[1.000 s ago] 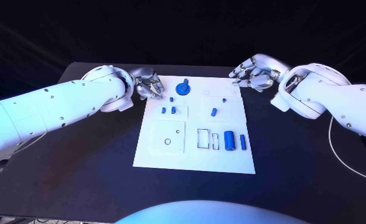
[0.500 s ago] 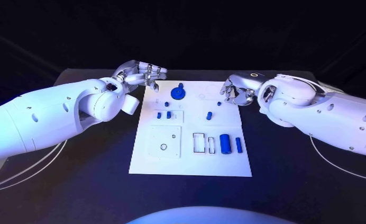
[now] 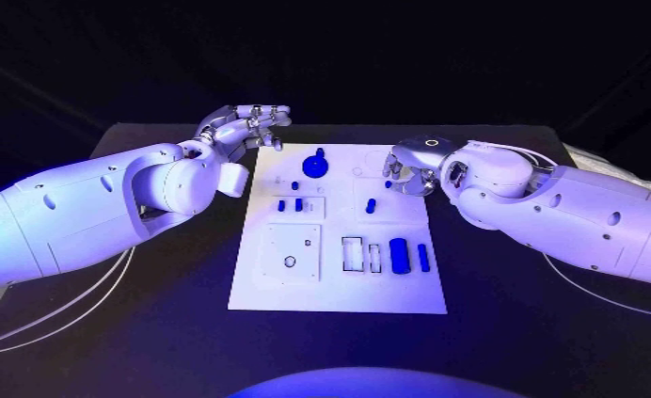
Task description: Assemble the parts on the task board
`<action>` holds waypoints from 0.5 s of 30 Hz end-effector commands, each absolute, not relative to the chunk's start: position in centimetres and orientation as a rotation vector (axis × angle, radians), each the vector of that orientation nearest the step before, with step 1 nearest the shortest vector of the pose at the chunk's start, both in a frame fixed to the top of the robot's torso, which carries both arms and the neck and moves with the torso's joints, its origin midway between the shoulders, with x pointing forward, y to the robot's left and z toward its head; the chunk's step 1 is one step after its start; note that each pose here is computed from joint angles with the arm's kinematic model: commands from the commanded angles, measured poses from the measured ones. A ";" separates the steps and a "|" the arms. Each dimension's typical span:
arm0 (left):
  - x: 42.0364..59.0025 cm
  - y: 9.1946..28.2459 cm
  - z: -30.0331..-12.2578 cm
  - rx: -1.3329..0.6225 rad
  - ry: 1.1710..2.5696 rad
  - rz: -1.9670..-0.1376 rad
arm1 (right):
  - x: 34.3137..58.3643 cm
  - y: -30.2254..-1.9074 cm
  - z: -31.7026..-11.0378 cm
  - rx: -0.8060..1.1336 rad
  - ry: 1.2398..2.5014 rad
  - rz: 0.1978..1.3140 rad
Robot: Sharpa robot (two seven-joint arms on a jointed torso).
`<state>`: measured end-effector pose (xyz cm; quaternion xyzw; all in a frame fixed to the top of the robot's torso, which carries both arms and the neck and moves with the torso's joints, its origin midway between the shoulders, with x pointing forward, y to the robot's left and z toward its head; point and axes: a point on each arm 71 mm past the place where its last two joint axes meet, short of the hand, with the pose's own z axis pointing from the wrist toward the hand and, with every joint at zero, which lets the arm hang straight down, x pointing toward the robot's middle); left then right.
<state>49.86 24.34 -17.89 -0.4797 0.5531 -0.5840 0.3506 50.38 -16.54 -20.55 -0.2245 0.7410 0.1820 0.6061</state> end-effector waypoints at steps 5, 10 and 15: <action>49.7 24.0 -17.7 -1.259 1.405 -1.559 | 50.5 -16.2 -21.3 -0.562 1.742 0.387; 49.6 23.9 -17.7 -1.259 1.410 -1.563 | 50.6 -15.9 -21.7 -0.566 1.753 0.391; 49.6 23.9 -17.7 -1.261 1.412 -1.561 | 50.5 -15.7 -22.1 -0.571 1.768 0.399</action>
